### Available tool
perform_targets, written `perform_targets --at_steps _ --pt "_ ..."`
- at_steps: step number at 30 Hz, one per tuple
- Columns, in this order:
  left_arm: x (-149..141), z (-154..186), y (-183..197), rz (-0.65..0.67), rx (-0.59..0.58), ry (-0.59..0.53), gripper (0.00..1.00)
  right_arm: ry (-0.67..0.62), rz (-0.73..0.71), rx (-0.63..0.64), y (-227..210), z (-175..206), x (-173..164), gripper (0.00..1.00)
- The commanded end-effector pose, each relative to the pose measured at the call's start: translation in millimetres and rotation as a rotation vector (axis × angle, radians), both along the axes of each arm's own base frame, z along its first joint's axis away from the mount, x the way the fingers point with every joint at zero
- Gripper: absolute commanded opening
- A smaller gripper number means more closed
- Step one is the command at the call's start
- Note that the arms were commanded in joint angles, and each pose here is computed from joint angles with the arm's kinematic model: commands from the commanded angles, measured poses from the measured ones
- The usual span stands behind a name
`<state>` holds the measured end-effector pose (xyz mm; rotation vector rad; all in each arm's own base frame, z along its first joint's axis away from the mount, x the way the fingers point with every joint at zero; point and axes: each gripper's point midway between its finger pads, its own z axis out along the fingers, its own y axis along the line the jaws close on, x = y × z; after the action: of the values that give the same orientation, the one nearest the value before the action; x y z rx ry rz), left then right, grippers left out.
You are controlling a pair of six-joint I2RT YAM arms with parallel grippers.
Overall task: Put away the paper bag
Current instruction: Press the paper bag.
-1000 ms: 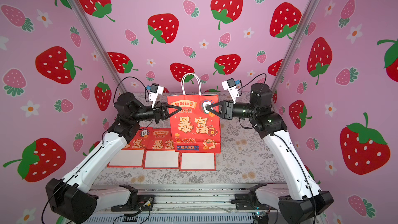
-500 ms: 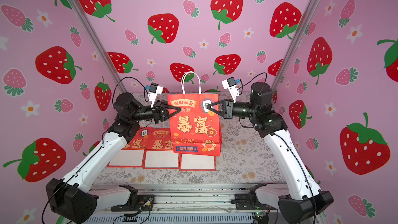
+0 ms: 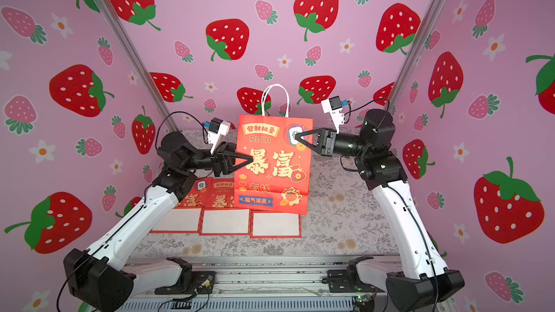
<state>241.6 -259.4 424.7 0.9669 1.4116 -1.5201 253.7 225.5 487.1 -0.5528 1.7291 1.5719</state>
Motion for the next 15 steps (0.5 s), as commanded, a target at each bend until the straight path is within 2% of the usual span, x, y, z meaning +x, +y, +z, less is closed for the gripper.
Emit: perform_targets --at_steps 1,5,6,7,10,13,15 --pt "-15 10 -1 -0.044 -0.009 -0.057 0.22 -0.066 -0.003 0.033 -3 20 -3 0.0" --pt "-13 10 -2 -0.037 -0.007 -0.053 0.08 -0.064 -0.003 0.019 -2 14 -2 0.0" --pt "-13 9 -2 -0.034 -0.007 -0.051 0.07 -0.064 -0.003 0.016 -3 13 -3 0.0" --pt "-12 10 -2 -0.03 -0.008 -0.052 0.01 -0.06 0.0 0.011 -2 10 -3 0.0" --pt "-11 11 -2 -0.02 -0.01 -0.052 0.0 -0.052 0.002 -0.001 -2 2 -4 0.01" --pt "-10 12 -1 -0.012 -0.012 -0.052 0.0 -0.047 0.005 -0.013 -2 -6 -7 0.08" --pt "-11 13 -1 -0.007 -0.014 -0.055 0.0 -0.039 0.006 -0.024 -3 -13 -9 0.17"
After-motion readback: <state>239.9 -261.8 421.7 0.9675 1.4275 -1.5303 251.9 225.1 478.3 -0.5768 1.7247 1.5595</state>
